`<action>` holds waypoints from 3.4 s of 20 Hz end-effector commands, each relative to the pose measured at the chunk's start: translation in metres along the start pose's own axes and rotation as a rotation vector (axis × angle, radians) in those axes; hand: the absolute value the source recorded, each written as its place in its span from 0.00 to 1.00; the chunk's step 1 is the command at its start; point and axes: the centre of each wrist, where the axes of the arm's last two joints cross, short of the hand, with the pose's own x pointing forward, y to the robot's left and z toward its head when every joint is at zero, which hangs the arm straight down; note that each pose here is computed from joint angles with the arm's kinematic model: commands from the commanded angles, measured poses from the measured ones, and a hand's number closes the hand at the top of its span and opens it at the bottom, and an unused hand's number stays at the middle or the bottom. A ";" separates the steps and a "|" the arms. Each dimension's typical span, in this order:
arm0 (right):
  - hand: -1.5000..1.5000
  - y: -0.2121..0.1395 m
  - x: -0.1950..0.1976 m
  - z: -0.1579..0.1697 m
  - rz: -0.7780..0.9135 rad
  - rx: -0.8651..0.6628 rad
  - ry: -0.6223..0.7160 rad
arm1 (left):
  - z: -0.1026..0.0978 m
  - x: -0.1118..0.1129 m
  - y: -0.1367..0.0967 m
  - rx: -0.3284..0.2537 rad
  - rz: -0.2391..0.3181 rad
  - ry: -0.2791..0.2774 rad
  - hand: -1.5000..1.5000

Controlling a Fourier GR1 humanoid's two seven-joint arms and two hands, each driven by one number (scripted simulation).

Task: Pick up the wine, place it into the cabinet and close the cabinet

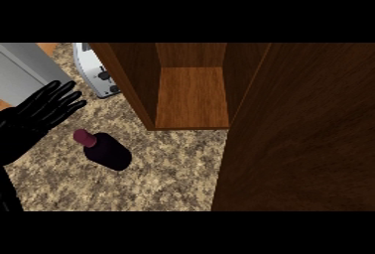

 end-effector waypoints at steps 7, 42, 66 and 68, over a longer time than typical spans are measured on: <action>0.00 -0.001 0.038 0.034 0.042 -0.027 -0.079 | 0.019 -0.051 0.021 0.055 -0.031 0.035 0.00; 0.00 0.005 0.027 0.017 0.063 -0.005 -0.088 | 0.041 -0.180 0.044 0.097 0.052 0.192 0.00; 0.00 0.003 0.026 0.022 0.070 -0.005 -0.072 | 0.019 -0.215 0.021 0.081 0.134 0.114 1.00; 0.00 0.001 0.025 0.028 0.068 -0.018 -0.077 | 0.017 -0.206 0.030 0.059 0.117 0.118 1.00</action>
